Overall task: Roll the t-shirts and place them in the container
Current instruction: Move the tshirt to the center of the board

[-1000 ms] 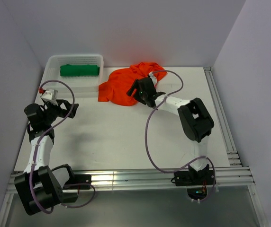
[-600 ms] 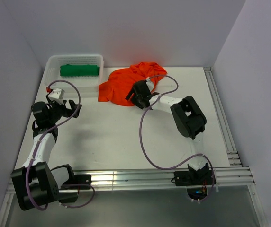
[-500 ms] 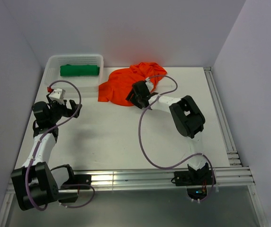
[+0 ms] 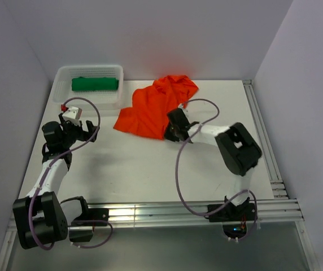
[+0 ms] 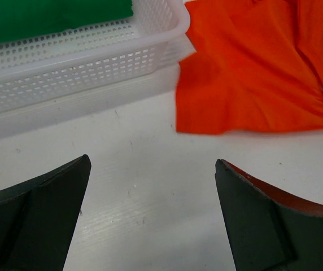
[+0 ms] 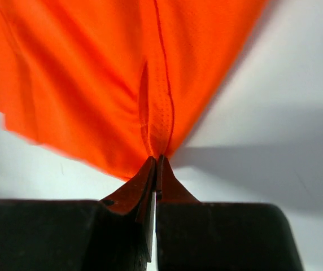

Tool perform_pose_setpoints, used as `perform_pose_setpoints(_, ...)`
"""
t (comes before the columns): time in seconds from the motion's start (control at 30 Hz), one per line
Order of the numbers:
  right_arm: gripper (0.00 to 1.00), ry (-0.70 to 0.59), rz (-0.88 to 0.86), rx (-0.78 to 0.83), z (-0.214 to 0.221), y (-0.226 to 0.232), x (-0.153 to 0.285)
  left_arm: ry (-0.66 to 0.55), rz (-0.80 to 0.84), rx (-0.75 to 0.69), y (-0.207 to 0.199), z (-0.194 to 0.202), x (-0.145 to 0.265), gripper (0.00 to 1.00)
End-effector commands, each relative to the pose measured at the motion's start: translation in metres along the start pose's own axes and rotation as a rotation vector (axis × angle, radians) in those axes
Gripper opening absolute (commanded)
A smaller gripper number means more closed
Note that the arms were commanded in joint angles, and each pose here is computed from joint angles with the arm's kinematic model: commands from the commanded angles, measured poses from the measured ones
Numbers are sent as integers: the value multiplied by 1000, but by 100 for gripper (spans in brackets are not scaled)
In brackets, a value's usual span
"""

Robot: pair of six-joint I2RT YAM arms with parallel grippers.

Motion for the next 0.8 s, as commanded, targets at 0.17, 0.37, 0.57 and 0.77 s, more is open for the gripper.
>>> perform_pose_setpoints(0.17,20,-113,17,-77,-74,-93,98,-27,20,-41,-6,-6,-4,98)
perform_pose_setpoints(0.37,51,-190,108,-4,-131,-42,98,-9,36,-48,-11,-4,-5,98)
perform_pose_setpoints(0.57,61,-167,121,101,-59,-31,128,-17,54,-77,-15,-3,-3,98)
perform_pose_setpoints(0.77,56,-63,34,286,25,-7,137,-12,53,-72,-14,-4,-6,98)
Point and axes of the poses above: each gripper's point midway between its finger pads, its own x axis back along the fingers, its own y axis along the line the jaws close on, z = x × y, the point moved 5 cm from there along x, back along the fingers, and after that the axes turned 13 degrees about -x, right-handed, at the moved point
